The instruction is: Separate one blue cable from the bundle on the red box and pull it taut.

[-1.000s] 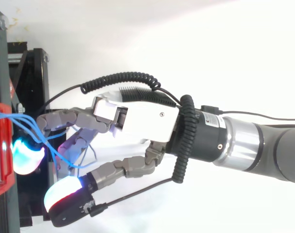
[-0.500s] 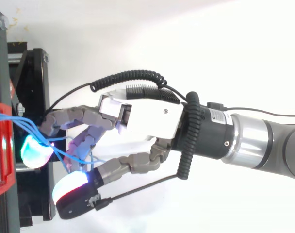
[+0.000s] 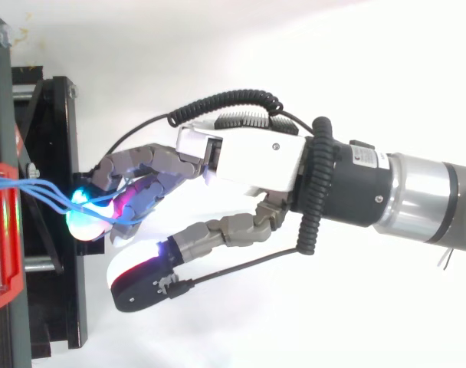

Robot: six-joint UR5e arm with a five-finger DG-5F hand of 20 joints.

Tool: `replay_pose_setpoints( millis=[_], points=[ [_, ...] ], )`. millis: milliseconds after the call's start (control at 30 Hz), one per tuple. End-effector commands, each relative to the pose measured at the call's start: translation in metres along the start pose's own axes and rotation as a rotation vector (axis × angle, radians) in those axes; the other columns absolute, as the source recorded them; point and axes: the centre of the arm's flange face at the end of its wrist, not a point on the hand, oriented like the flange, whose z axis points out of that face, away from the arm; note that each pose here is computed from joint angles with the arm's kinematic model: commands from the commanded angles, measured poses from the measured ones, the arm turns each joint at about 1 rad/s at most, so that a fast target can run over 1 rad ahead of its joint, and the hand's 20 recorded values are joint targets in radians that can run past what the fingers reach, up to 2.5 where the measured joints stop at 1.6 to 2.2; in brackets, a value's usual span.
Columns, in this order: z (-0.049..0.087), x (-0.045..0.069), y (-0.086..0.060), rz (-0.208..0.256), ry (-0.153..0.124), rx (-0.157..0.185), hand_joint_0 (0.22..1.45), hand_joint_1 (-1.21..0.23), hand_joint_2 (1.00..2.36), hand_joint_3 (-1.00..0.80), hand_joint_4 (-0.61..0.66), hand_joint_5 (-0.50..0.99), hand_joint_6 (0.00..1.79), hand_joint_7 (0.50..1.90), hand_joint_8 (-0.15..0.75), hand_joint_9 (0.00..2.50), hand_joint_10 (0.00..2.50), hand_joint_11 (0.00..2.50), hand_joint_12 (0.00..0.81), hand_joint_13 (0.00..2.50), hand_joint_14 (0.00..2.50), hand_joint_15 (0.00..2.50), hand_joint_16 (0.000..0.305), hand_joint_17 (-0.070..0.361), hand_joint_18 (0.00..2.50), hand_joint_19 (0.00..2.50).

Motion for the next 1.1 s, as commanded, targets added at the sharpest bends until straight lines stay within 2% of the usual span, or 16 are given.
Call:
replay_pose_setpoints(
  millis=[0,100,233,333,500,567,600,733,967,1067],
  points=[
    [-0.002,-0.003,0.012,-0.010,-0.006,-0.013,0.54,-0.62,1.00,-0.49,0.14,-0.17,0.50,0.78,0.215,0.86,0.02,0.43,0.257,0.57,0.01,0.28,0.028,0.063,0.35,0.18],
    [-0.002,-0.004,0.021,-0.018,-0.007,-0.027,0.55,-0.62,1.00,-0.49,0.16,-0.17,0.50,0.80,0.211,0.86,0.02,0.43,0.257,0.57,0.01,0.28,0.028,0.062,0.35,0.18],
    [-0.002,-0.003,0.024,-0.019,-0.008,-0.031,0.56,-0.64,1.00,-0.47,0.17,-0.16,0.50,0.83,0.208,0.85,0.02,0.44,0.258,0.53,0.01,0.27,0.028,0.064,0.30,0.17],
    [-0.002,-0.003,0.032,-0.015,-0.004,-0.040,0.56,-0.65,1.00,-0.47,0.17,-0.16,0.50,0.84,0.202,0.81,0.02,0.44,0.258,0.47,0.01,0.25,0.029,0.066,0.28,0.15],
    [-0.004,-0.009,0.040,-0.013,-0.007,-0.045,0.55,-0.66,1.00,-0.48,0.14,-0.17,0.50,0.81,0.201,0.62,0.01,0.27,0.262,0.28,0.01,0.13,0.033,0.075,0.15,0.09],
    [-0.005,-0.013,0.040,-0.016,-0.007,-0.033,0.54,-0.67,1.00,-0.49,0.13,-0.18,0.50,0.78,0.200,0.57,0.01,0.21,0.264,0.23,0.00,0.09,0.034,0.077,0.10,0.07],
    [-0.007,-0.016,0.037,-0.023,0.002,-0.012,0.54,-0.67,1.00,-0.49,0.12,-0.18,0.50,0.77,0.198,0.53,0.01,0.15,0.267,0.20,0.00,0.08,0.035,0.079,0.08,0.07],
    [-0.009,-0.022,0.034,-0.021,0.016,0.013,0.53,-0.66,1.00,-0.50,0.12,-0.19,0.50,0.74,0.194,0.47,0.00,0.10,0.273,0.15,0.00,0.06,0.038,0.085,0.04,0.07],
    [-0.012,-0.042,0.030,-0.029,0.042,0.050,0.52,-0.64,1.00,-0.50,0.12,-0.19,0.50,0.76,0.198,0.45,0.00,0.12,0.286,0.13,0.00,0.07,0.044,0.099,0.02,0.09],
    [-0.013,-0.043,0.028,-0.031,0.057,0.055,0.51,-0.63,1.00,-0.50,0.12,-0.19,0.50,0.76,0.201,0.45,0.01,0.13,0.295,0.14,0.00,0.08,0.047,0.106,0.04,0.10]
  ],
)
